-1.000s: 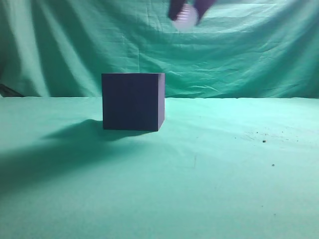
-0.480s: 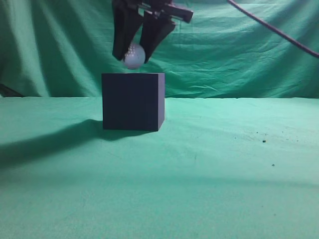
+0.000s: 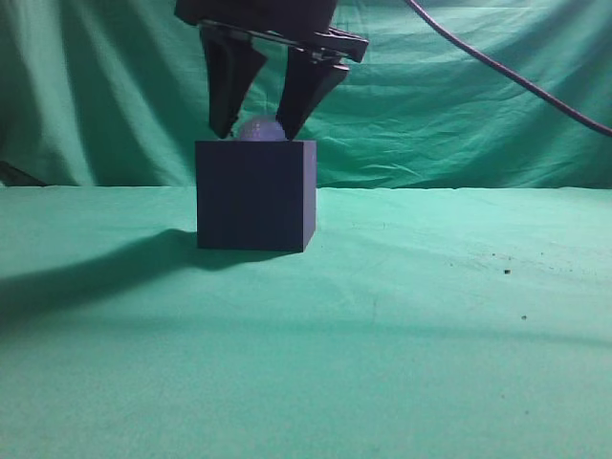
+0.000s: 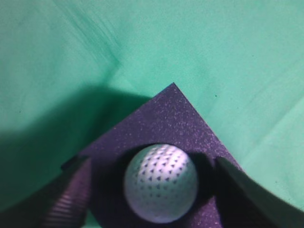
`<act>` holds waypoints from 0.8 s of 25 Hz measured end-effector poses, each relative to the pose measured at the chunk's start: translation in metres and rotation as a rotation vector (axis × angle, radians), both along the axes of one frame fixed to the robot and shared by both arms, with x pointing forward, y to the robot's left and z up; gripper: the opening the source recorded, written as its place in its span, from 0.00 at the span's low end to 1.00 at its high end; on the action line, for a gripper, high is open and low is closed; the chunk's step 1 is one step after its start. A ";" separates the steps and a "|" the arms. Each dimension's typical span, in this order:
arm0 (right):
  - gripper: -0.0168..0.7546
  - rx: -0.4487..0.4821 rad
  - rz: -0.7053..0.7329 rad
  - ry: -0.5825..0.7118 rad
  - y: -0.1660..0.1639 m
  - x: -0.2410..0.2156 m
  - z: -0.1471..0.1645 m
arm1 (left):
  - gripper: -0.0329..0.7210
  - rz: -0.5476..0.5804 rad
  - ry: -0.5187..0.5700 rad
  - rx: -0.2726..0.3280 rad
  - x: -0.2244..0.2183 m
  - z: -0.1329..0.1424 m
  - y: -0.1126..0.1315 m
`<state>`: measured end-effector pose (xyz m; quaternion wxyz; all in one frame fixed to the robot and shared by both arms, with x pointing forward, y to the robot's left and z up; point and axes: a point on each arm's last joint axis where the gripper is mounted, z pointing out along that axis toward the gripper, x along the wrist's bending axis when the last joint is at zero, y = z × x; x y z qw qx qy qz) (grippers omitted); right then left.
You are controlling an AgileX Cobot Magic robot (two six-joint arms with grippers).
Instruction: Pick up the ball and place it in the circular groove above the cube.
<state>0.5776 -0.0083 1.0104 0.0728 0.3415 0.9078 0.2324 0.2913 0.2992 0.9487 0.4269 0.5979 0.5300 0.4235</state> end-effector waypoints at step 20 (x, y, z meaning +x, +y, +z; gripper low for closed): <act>0.07 -0.076 -0.177 -0.056 -0.033 -0.017 0.123 | 0.04 0.000 0.000 0.000 0.000 0.000 0.000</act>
